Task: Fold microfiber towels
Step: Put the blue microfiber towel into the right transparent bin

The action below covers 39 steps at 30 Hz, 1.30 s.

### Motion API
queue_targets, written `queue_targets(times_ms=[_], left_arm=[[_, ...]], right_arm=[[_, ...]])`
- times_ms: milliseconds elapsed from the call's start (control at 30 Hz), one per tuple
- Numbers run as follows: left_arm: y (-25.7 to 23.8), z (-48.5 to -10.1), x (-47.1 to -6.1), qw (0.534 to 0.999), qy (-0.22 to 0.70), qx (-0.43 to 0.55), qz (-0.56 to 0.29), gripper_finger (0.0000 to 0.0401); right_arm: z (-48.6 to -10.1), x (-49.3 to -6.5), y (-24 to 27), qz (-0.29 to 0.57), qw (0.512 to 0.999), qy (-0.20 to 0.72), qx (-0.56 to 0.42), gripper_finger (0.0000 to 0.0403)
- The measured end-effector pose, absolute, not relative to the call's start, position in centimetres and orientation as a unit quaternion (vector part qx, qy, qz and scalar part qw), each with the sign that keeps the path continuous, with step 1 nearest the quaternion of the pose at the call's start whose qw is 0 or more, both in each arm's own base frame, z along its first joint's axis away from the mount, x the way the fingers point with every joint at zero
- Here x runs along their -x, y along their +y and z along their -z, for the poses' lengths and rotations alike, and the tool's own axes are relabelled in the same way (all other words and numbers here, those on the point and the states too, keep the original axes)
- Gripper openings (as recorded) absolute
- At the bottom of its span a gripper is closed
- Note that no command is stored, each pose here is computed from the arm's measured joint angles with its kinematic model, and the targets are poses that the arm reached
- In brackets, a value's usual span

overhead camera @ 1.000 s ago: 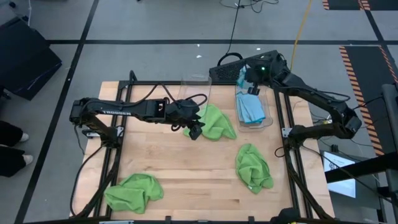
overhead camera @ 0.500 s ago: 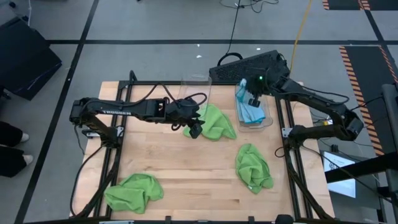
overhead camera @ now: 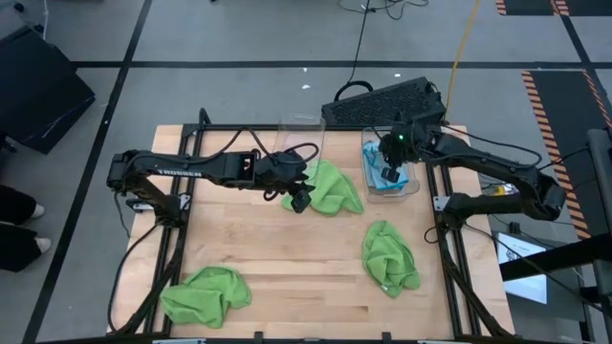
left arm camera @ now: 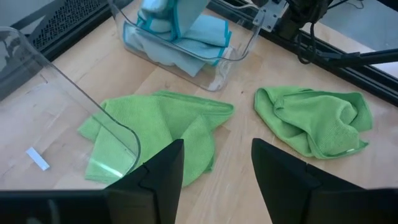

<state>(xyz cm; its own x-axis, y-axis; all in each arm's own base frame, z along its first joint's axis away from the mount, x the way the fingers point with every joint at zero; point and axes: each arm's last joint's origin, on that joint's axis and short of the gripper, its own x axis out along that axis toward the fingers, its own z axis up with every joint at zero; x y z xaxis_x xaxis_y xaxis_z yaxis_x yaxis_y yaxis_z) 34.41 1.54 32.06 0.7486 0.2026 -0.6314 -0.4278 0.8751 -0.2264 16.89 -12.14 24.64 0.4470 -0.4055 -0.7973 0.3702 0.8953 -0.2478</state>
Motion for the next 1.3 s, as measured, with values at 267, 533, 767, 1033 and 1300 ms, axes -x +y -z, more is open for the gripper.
queue_targets(times_ms=[267,533,767,1033,1300], left_arm=[[1.5,-32.4,-34.7,0.925,0.287,0.185,-0.168,0.0188],[1.5,-32.6,-34.8,0.927,0.278,0.188,-0.166,0.0188],[1.5,-32.6,-34.8,0.925,0.277,0.200,-0.167,0.0188],[0.9,-32.6,-34.8,0.925,0.278,0.204,-0.160,0.0188],[0.3,-32.6,-34.9,0.926,0.279,0.203,-0.151,0.0188]], right_arm=[[-23.8,-16.6,-11.0,0.210,0.845,0.492,0.009,0.0031],[-23.0,-16.6,-10.2,0.196,0.840,0.506,0.000,0.0057],[-23.1,-16.8,-10.0,0.204,0.843,0.497,-0.016,0.0131],[-24.4,-15.9,-9.2,0.228,0.858,0.457,-0.044,0.0197],[-26.4,-14.2,-8.3,0.266,0.878,0.387,-0.089,0.0216]])
